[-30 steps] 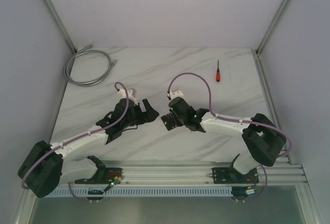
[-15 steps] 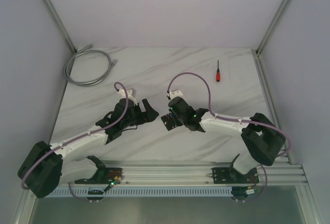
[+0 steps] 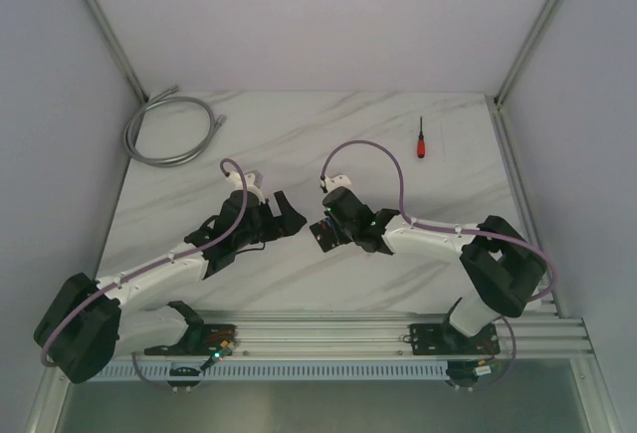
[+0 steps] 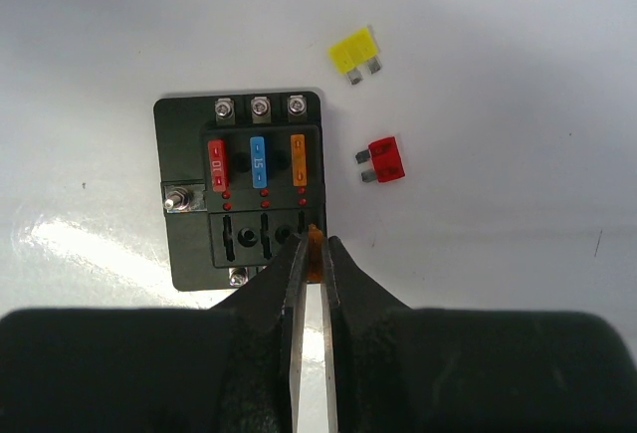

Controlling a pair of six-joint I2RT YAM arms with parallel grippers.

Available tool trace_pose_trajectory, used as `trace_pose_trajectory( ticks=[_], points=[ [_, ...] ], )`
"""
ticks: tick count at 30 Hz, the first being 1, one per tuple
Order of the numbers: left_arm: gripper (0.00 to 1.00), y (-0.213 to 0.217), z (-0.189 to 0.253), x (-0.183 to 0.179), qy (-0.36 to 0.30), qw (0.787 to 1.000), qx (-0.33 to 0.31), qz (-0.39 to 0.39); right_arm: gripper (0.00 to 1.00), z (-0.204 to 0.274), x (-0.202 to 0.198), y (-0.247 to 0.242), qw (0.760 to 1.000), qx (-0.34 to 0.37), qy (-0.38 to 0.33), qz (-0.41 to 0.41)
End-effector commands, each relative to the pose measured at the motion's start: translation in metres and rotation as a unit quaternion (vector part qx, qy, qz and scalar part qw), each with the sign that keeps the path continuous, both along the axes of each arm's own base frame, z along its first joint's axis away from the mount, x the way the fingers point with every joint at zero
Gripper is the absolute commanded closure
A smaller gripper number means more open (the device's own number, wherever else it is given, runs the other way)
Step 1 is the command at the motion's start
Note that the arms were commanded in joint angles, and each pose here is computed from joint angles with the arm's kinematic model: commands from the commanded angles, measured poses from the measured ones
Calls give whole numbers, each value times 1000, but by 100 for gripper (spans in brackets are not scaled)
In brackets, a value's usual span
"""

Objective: Snap on the fuse box
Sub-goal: Install the fuse at the fuse box base.

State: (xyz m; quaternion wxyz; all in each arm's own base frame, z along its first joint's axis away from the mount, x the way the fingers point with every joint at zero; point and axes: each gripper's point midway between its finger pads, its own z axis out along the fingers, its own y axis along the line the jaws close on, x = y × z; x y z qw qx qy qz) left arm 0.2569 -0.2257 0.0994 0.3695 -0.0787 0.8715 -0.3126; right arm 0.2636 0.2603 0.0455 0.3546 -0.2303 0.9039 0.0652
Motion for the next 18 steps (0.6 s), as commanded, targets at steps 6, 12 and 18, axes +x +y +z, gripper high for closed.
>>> trace_pose_trajectory(
  ticks=[6, 12, 18],
  points=[
    [0, 3, 0, -2, 3, 1000, -1, 1, 100, 22, 9, 12, 999, 19, -28, 4],
    [0, 3, 0, -3, 3, 1000, -2, 1, 100, 17, 10, 14, 1000, 15, -23, 7],
    [0, 3, 0, -3, 3, 1000, -1, 1, 100, 15, 10, 17, 1000, 19, -20, 14]
  ],
)
